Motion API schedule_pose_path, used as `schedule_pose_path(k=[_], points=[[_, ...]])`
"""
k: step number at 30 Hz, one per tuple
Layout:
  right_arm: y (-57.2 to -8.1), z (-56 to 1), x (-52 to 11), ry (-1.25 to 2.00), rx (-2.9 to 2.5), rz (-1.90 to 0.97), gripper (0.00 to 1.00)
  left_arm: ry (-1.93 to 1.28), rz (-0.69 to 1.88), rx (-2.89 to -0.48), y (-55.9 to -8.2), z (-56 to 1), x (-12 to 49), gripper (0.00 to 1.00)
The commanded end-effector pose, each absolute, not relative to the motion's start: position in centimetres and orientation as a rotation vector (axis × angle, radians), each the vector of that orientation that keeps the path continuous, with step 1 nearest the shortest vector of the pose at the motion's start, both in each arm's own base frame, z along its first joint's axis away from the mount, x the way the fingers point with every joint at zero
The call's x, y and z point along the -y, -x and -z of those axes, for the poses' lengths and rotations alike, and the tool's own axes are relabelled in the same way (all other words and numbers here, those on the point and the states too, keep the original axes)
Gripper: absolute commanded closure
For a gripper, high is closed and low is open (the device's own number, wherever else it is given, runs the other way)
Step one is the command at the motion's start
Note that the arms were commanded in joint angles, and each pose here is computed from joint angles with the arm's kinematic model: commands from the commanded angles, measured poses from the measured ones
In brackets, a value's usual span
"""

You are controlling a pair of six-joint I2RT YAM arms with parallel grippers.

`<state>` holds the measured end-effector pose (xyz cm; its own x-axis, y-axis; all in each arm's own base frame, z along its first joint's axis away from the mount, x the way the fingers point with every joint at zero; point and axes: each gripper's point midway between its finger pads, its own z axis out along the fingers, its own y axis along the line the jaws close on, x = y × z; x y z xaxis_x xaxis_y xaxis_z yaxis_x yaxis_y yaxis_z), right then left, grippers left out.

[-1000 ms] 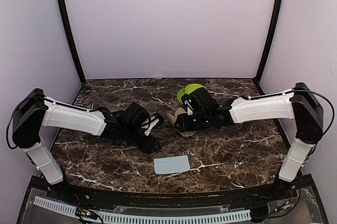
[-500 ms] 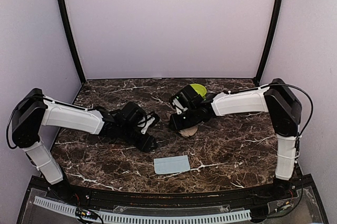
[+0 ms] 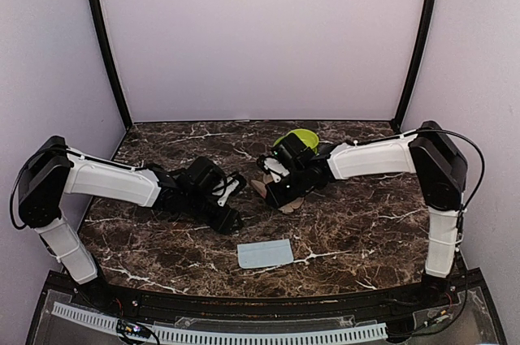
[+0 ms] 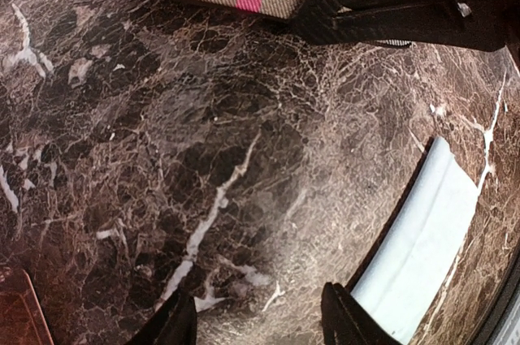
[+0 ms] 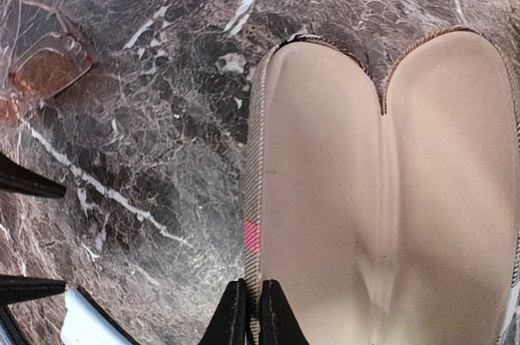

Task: Organize the sunglasses
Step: Move the opened sunglasses case to the center of the board.

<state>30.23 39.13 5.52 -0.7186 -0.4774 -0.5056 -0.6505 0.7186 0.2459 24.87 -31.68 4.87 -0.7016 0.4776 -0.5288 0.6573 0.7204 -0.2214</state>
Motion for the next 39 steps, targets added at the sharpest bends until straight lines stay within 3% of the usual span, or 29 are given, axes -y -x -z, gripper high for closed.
schedule_pose_path(k=[1,16,26,39], points=[[-28.4,-6.6,-38.3,1.005,-2.475,-0.601,0.93,-0.863,0.576,-2.465,-25.1,-5.9,31.7,0.46],[-23.3,-7.1,-39.0,1.442,-2.308,-0.746,0.91,-0.832,0.586,-2.485,-24.8,-6.3,31.0,0.46],[-23.4,-6.7,-40.1,1.586,-2.243,-0.702,0.90,-0.738,0.591,-2.526,-24.1,-5.9,28.3,0.46],[-25.0,-5.9,-38.8,1.609,-2.252,-0.527,0.83,-0.768,0.646,-2.523,-24.2,-5.9,29.4,0.46]])
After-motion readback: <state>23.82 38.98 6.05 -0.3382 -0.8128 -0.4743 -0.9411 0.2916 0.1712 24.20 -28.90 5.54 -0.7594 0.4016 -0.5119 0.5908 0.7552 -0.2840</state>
